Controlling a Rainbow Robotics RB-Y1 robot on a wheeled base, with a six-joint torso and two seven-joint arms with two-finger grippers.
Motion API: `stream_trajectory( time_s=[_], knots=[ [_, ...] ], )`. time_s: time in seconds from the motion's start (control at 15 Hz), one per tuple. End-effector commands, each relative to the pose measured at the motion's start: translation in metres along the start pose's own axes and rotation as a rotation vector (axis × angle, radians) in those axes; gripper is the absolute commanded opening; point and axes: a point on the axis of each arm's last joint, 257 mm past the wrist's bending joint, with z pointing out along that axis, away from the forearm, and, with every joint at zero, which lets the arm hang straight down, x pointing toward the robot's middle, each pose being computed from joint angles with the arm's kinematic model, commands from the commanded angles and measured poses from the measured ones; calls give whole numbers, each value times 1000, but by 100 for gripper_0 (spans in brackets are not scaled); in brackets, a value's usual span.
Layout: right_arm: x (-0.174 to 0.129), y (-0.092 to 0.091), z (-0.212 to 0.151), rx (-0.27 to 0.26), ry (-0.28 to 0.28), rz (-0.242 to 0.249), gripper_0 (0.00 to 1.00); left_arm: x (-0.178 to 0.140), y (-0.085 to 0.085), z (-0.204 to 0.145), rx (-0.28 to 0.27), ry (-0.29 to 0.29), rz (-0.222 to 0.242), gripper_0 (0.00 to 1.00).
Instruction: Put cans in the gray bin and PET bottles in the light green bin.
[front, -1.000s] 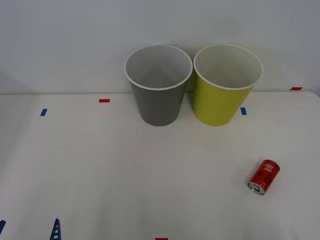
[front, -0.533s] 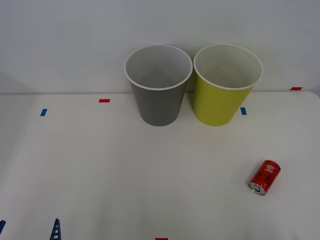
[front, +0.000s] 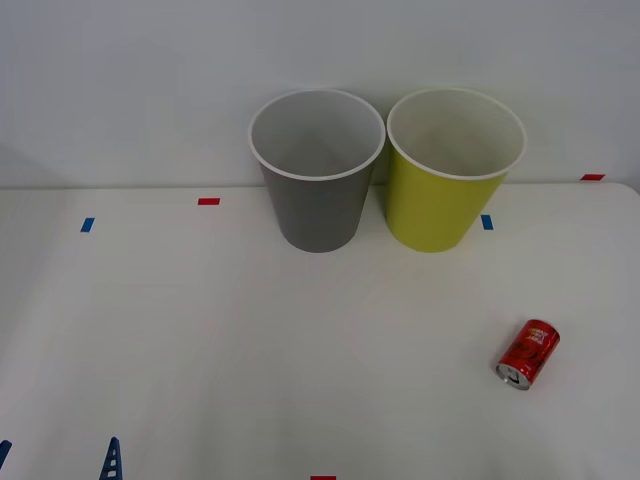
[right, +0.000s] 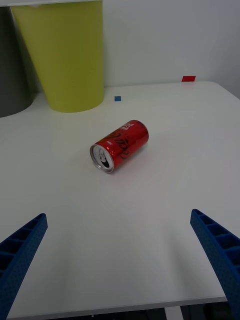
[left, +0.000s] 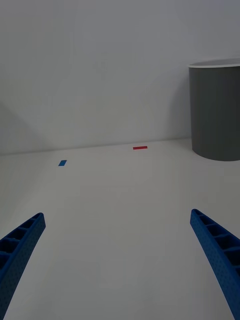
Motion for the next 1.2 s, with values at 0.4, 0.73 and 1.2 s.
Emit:
stream_trajectory(
  time_s=[0.4,0.73,1.2],
  knots=[
    [-6,4,14,-11,-35,-1,100,0,0,0,0,0,0,100],
    [-17,-14,14,53,-74,68,100,0,0,0,0,0,0,100],
    [-41,-22,63,147,34,145,100,0,0,0,0,0,0,100]
  ],
)
